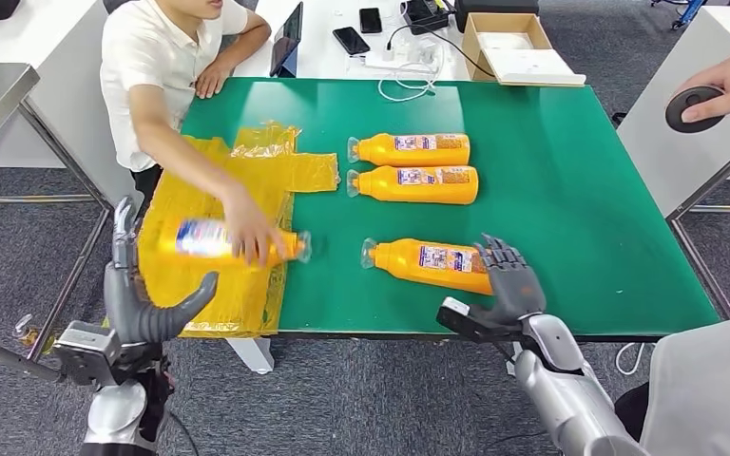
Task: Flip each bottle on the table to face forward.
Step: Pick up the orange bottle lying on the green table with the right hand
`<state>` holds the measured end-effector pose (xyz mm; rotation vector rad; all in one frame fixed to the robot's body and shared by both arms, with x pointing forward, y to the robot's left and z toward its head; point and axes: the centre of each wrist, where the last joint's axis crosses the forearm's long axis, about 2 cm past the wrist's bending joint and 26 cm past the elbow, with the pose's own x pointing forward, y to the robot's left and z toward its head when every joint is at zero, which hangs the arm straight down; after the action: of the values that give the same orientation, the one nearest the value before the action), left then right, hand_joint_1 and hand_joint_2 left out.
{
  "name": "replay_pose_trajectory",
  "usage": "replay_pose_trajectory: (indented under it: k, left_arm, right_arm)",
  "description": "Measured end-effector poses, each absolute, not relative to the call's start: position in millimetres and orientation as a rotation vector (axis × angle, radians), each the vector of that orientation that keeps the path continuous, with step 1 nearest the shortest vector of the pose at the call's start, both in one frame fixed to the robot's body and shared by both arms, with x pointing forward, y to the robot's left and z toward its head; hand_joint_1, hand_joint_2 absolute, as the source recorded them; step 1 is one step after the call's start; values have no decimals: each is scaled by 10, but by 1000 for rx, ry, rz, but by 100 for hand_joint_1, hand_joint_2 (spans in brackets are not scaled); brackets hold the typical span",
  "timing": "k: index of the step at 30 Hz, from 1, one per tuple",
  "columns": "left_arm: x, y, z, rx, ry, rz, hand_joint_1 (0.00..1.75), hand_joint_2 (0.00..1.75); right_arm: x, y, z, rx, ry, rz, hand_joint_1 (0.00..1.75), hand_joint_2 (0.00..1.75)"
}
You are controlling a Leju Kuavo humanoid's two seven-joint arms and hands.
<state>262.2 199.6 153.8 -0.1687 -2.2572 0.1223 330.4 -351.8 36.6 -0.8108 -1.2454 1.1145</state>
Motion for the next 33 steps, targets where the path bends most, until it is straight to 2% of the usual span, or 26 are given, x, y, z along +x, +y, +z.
replay_pose_trajectory:
  k: [7, 15, 18, 19, 22, 33]
  left_arm:
    - [2782, 1796, 1587, -262, -2231, 84, 0, 175]
    - [2892, 1681, 1642, -317, -2216, 49, 0, 175]
    - [2932, 1659, 1676, -335, -2215, 40, 0, 175]
    - [2943, 1651, 1686, -340, -2214, 38, 0, 175]
    - [2977, 1624, 1711, -354, -2214, 29, 0, 175]
    - [3090, 1559, 1733, -396, -2170, -32, 0, 175]
  right_arm:
    - [3657, -3152, 557, -695, -1114, 1120, 0, 175]
    - [3742, -2826, 596, -616, -1036, 1174, 4, 175]
    - [3756, -2780, 604, -599, -992, 1189, 38, 175]
    - [3767, -2775, 613, -591, -969, 1194, 75, 175]
    - [3812, -2771, 653, -565, -885, 1210, 172, 175]
    - [3897, -2787, 735, -591, -625, 1212, 175, 175]
